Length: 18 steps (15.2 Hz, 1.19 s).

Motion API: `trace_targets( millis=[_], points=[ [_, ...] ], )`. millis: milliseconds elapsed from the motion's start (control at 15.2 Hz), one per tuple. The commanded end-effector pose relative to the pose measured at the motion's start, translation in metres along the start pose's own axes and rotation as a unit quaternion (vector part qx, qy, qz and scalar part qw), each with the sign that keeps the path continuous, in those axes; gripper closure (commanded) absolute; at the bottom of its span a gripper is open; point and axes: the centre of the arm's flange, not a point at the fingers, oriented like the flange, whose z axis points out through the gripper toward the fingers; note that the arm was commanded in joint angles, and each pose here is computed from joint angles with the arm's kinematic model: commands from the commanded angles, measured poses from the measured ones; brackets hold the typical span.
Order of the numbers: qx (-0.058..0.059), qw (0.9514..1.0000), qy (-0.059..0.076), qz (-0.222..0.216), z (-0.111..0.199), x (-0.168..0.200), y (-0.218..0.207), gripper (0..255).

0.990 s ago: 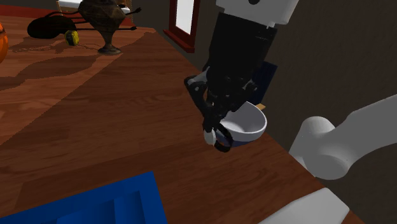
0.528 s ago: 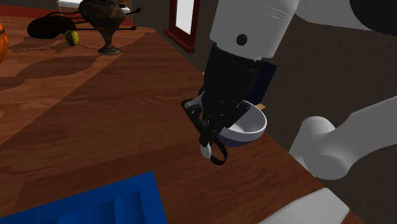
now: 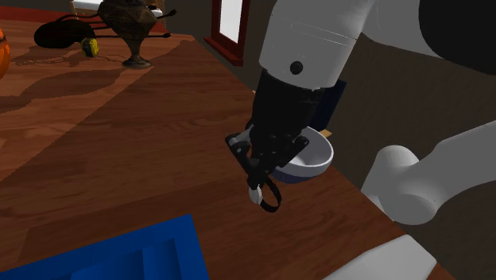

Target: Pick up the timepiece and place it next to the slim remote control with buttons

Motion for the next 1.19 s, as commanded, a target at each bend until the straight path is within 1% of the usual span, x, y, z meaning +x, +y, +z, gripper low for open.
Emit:
trace_targets(
  millis=[0,66,396,660,1122],
  points=[
    [0.000,1.0000,0.000,0.000,0.000,0.000,0.000,255],
    [0.000,1.0000,0.000,0.000,0.000,0.000,0.000,0],
    [0.000,1.0000,0.000,0.000,0.000,0.000,0.000,0],
    [0.000,1.0000,0.000,0.000,-0.050,0.000,0.000,0],
    [0.000,1.0000,0.000,0.000,-0.050,0.000,0.000,0]
  ],
)
